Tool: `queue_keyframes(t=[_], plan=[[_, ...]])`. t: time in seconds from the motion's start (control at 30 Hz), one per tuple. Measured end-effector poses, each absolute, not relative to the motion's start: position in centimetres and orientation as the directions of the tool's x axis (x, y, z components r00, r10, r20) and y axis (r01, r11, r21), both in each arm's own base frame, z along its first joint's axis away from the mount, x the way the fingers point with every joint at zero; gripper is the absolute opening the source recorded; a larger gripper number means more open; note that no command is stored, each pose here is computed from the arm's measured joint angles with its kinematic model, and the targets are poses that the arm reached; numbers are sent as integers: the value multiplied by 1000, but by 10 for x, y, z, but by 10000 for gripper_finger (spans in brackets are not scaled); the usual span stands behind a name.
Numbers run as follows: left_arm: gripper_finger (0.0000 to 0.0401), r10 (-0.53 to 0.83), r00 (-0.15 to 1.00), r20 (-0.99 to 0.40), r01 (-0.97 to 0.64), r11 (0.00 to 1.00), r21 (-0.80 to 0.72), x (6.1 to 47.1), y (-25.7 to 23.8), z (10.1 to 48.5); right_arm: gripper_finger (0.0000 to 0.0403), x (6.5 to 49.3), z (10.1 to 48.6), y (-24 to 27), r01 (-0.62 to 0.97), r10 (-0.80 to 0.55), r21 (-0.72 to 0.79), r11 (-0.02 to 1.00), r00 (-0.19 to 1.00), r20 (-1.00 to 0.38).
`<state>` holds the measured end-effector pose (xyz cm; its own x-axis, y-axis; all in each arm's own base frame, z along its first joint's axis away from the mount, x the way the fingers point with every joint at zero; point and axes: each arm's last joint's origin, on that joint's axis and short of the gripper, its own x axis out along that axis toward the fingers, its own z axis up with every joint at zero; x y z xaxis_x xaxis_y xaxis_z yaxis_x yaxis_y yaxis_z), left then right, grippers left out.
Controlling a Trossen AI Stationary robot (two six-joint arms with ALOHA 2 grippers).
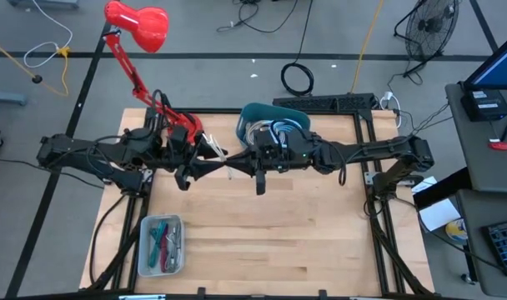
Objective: Pick & Place USB Port
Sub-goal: Put the light gray charger cable into the blue bin
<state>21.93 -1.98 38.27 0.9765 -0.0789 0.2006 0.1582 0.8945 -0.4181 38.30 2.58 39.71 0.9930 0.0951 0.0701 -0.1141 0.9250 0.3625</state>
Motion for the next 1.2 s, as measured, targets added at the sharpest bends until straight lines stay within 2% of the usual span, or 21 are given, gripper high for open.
queue_keyframes(t=[0.47,0.53,0.63,0.7,0.8,1.2], plan=[[16,-114,971,212,193,896,-401,219,-21,384,3,383,397,27,-124,105,362,924,992,71],[13,-117,970,212,195,896,-400,219,-21,384,3,383,397,27,-124,106,362,924,992,71],[31,-115,970,212,196,889,-413,219,-21,384,4,383,397,28,-133,114,361,923,991,74],[36,-118,970,214,201,882,-426,219,-21,384,8,383,399,28,-179,157,356,917,984,90],[17,-120,966,228,212,871,-443,216,-21,386,22,382,402,30,-255,228,344,904,966,119],[9,-141,969,205,228,833,-504,212,-28,386,144,358,429,39,-332,273,330,884,938,212]])
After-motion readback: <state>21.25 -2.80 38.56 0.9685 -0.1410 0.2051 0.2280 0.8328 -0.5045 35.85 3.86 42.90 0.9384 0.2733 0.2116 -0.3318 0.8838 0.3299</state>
